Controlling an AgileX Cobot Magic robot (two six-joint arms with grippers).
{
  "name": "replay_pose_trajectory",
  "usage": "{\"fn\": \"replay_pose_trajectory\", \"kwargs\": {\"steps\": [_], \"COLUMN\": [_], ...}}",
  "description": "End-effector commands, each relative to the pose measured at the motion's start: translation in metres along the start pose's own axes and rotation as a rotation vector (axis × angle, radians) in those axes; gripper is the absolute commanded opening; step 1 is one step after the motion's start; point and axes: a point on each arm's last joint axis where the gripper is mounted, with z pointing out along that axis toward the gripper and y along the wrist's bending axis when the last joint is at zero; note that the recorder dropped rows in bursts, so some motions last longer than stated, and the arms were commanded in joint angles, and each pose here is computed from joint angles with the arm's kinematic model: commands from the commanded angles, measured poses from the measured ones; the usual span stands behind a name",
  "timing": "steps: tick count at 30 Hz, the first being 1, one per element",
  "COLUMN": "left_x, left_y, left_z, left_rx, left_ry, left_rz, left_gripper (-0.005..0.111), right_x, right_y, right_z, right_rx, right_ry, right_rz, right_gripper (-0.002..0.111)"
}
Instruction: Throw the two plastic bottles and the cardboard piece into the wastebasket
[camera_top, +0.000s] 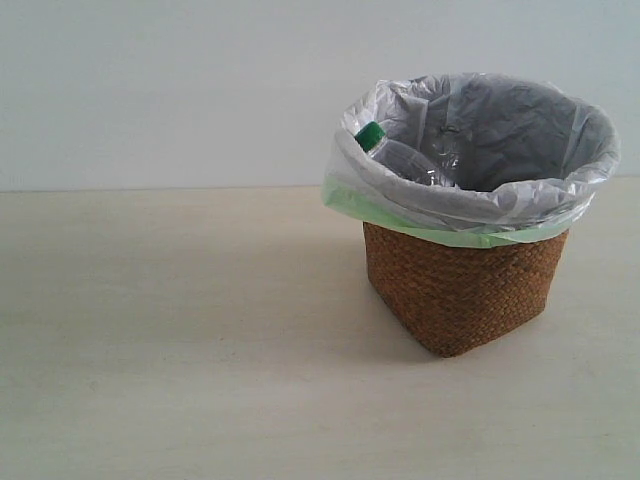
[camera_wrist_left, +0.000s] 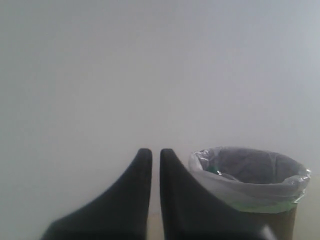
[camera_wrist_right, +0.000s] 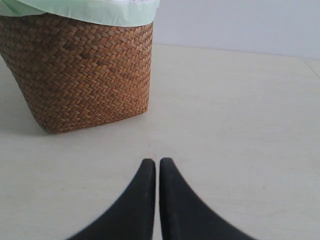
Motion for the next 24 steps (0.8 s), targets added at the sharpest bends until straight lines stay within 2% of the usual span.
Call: {"fn": "replay_pose_trajectory", "kwargs": {"steps": [1, 6, 19, 22, 24], "left_x": [0.010, 0.028, 0.101, 0.102, 0.105], "left_y": [0.005, 0.015, 0.033, 0.034, 0.035], "left_z": [0.002, 0.003, -0.003, -0.003, -0.004], "left_rx": [-0.119, -0.257, -0.528, -0.543, -0.546], "left_ry": [0.005, -0.017, 0.145, 0.133, 0.178], "left_rz": [-0.071, -0.197, -0.158, -0.146, -0.116], "left_gripper": [0.005, 0.005, 0.005, 0.005, 0.005], "right_x": [-0.001, -0.001, -0.001, -0.001, -0.001], "right_y": [0.000, 0.000, 0.000, 0.000, 0.000], "right_z": [0.000, 0.000, 0.000, 0.000, 0.000], "right_rx": [0.005, 0.005, 0.005, 0.005, 0.005], "right_ry": [-0.010, -0.010, -0.010, -0.010, -0.010], "right_rz": [0.001, 0.001, 0.001, 0.001, 0.001], "right_gripper": [0.000, 0.000, 0.000, 0.000, 0.000]}}
